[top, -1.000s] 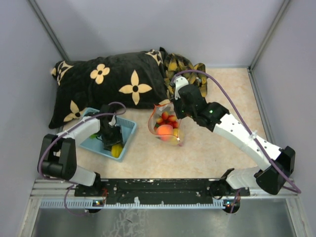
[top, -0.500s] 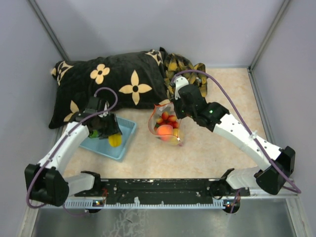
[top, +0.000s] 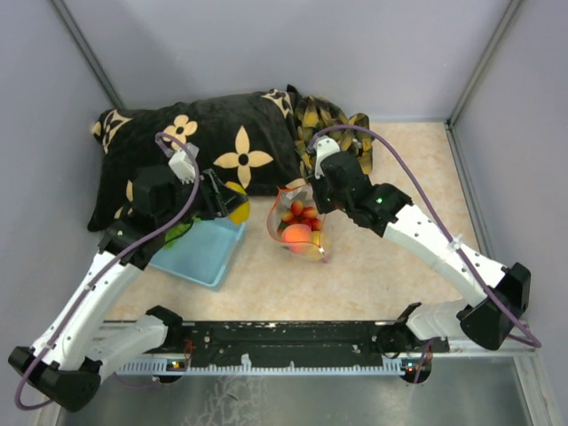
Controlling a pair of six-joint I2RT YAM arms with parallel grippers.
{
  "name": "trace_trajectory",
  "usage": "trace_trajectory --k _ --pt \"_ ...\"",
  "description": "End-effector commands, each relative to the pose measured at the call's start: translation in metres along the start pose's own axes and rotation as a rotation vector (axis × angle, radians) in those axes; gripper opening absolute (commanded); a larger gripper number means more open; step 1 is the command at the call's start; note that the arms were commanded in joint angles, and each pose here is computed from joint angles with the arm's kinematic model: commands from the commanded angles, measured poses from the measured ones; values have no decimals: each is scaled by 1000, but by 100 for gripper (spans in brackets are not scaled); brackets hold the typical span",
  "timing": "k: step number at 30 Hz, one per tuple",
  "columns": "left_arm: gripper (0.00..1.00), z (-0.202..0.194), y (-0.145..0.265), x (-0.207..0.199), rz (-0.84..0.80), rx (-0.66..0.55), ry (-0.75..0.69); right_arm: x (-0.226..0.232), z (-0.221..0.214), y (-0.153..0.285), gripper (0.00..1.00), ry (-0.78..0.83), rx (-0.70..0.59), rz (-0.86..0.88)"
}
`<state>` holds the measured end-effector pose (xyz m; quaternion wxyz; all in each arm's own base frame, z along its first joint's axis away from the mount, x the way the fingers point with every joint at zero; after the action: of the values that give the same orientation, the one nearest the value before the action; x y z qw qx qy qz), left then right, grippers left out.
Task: Place the food in the zip-top bag and seal the zipper
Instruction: Pick up the fake fruit from the bin, then place the fake fruit in the zipper food storage bag.
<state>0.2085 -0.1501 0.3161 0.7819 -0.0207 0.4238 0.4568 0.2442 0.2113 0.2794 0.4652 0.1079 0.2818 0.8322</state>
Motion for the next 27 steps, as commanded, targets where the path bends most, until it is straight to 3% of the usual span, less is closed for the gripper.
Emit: trace_trajectory --k 1,8,14,22,27 --pt "42 8 -6 -46 -205 -85 -23 -4 19 11 0 -29 -64 -12" --pt "42 -9 -22 -75 -348 -103 -10 -4 19 12 0 -42 -68 -14" --pt "43 -27 -40 -92 -374 -137 5 -3 21 12 0 -51 -68 -7" --pt "47 -61 -72 -97 -276 -99 1 -2 23 13 0 -58 -75 -2" --pt "58 -77 -84 -93 -208 -61 7 -2 23 13 0 -60 -78 1"
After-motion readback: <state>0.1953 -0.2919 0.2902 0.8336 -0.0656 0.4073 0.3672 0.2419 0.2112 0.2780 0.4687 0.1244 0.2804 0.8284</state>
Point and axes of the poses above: each gripper's point midway between its finger pads, its own y axis back along the fingers, its own x axis along the line the jaws close on, z = x × y, the point moved 6 cm from there along y, back along the fingers, and after that the axes turned 8 degrees about y, right-handed, at the moved point
